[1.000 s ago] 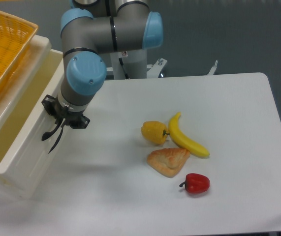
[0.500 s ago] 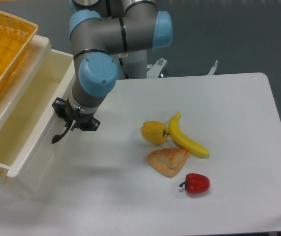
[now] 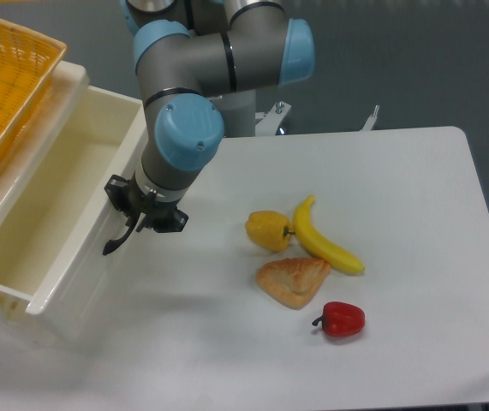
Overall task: Slide the top white drawer open
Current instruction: 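Pull the handle outward, sliding the upper drawer open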
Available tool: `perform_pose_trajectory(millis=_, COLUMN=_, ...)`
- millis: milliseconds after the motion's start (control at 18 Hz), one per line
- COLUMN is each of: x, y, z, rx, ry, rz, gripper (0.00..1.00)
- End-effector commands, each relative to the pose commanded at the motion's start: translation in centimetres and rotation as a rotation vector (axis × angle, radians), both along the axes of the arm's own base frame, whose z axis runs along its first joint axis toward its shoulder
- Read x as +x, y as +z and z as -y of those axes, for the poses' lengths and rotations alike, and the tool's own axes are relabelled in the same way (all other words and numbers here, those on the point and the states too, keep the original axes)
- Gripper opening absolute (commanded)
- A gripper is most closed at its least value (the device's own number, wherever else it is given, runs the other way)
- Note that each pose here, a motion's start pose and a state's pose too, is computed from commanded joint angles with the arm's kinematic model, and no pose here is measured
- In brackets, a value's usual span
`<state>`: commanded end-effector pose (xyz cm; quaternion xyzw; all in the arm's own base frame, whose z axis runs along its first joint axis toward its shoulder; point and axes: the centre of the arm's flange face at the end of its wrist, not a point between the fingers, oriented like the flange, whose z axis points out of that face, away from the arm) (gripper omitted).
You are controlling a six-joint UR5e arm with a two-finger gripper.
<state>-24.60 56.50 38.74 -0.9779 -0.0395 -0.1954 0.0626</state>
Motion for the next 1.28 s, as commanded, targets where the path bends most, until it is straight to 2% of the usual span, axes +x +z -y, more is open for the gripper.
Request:
perform_pose_trajectory(millis=389, x=-1.9, y=-0.1, z=0.8, rx=0.007, ry=0.009, rz=-0.006, gripper=0.25)
perform_pose_trajectory(millis=1278, x=-4.1, y=-0.5, z=0.5, rx=0.017, ry=0.0, rz=-0.01, gripper=0.25)
